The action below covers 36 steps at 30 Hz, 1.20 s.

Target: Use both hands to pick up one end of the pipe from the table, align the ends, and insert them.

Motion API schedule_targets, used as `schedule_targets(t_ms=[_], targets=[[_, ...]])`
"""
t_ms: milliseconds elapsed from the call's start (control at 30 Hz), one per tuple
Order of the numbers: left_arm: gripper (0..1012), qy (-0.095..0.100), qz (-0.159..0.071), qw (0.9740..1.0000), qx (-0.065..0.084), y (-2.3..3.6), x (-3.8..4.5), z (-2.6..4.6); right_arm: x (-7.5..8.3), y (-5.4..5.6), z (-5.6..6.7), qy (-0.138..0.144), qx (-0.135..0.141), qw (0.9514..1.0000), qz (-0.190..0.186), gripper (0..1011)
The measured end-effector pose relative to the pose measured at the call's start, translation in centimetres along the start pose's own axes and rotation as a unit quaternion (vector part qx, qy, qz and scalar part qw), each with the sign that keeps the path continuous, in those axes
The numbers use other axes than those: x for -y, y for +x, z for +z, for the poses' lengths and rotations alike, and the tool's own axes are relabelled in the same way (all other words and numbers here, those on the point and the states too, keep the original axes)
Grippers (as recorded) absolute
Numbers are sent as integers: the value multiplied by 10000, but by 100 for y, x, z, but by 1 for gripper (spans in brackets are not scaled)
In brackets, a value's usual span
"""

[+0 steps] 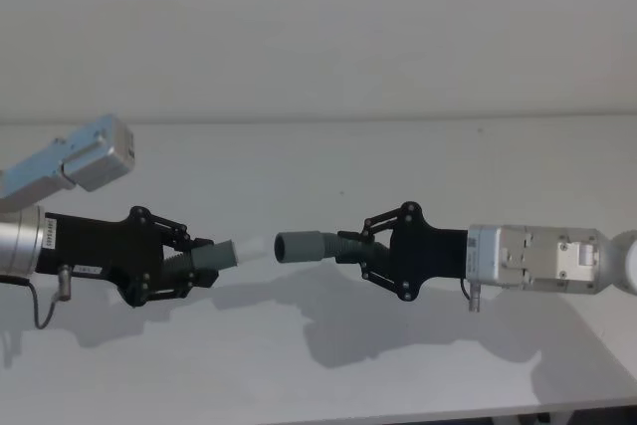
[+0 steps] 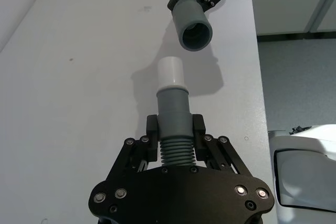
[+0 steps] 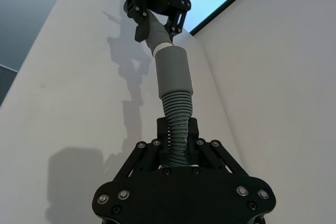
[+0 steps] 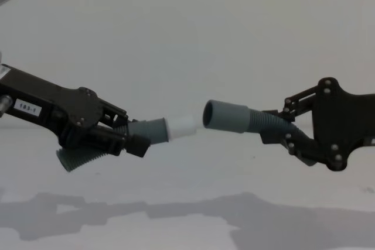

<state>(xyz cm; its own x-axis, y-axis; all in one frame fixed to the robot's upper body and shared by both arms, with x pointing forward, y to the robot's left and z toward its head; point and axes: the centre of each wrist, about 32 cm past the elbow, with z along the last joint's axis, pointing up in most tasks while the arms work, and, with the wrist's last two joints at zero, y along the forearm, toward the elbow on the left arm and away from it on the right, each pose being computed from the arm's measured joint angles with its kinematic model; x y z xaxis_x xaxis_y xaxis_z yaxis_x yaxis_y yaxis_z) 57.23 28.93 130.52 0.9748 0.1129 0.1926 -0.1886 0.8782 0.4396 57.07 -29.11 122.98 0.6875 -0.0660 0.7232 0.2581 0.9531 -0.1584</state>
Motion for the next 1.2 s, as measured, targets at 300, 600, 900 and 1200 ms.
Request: schedule_targets(t_ms=[300,600,900,1200], targets=[[346,15,-45,10000,-17,8,19,6,17,-12,-65,-57,69,9999,59,167],[346,65,-102,9999,-39,12,33,22,51,-33,-125,-124,121,9998,120,163],[346,98,-159,9998,-53,7,49,38,81,-56,-180,-200,149,9996,154,162],[346,105,-242,9996,-66,0,90,47,86,-73,-208,-226,176,9995,150,163]])
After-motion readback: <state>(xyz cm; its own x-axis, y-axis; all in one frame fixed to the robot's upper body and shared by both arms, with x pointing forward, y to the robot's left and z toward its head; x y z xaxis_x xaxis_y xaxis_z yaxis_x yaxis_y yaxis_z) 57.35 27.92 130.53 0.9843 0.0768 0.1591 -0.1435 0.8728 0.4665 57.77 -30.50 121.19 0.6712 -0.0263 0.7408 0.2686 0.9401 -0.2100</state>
